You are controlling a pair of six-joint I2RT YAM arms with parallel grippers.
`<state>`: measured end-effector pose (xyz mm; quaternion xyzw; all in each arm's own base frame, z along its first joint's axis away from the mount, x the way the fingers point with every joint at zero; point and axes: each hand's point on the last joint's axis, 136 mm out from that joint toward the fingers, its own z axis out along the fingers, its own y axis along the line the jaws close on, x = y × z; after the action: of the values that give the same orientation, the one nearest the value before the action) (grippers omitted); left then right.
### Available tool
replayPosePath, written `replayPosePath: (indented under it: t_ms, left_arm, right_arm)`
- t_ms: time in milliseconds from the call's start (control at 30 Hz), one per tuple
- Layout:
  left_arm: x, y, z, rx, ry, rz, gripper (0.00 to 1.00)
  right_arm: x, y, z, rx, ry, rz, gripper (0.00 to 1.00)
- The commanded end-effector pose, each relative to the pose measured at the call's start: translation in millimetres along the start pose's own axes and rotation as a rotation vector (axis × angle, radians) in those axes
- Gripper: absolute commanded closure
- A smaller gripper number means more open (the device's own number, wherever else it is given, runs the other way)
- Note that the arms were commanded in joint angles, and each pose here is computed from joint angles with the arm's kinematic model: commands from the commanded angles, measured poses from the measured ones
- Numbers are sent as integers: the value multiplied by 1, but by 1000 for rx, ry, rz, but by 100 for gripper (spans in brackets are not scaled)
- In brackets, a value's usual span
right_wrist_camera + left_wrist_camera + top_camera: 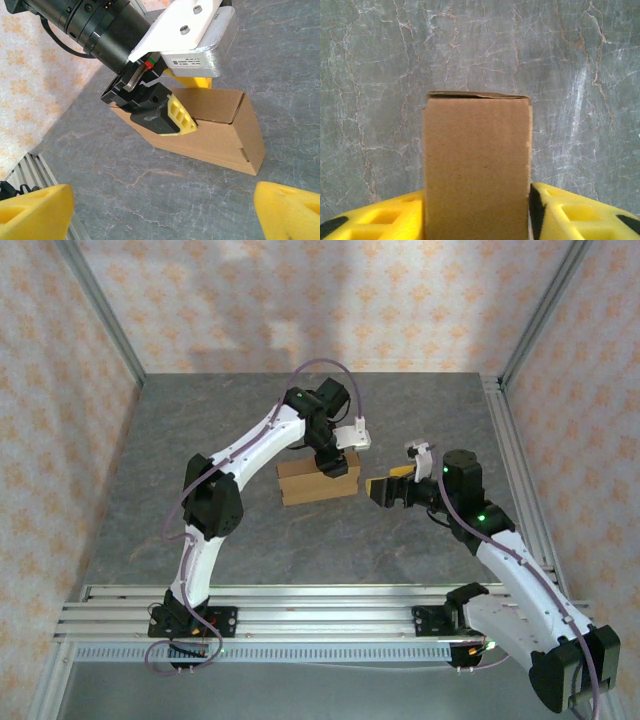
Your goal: Fold the paper box
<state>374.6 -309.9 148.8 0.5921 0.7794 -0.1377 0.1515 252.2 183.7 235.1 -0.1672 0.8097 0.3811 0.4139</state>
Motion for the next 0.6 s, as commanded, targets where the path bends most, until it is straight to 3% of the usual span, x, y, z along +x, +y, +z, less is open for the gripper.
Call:
replayPosePath:
  t_ms: [0, 200, 300, 567]
  left_arm:
    - [4, -4, -4, 2, 33, 25, 50]
    - [9, 2, -6, -47, 60, 36, 63]
    - [10, 8, -10, -114, 74, 49, 63]
    - [17, 64, -44, -545, 150, 79, 63]
  right_arm:
    - [-4, -1, 0, 11, -10, -29, 8]
    - [-3, -2, 1, 13, 3, -32, 8]
    - [-3, -2, 1, 17, 3, -36, 8]
    - [-1, -8, 6, 29, 13, -28, 8]
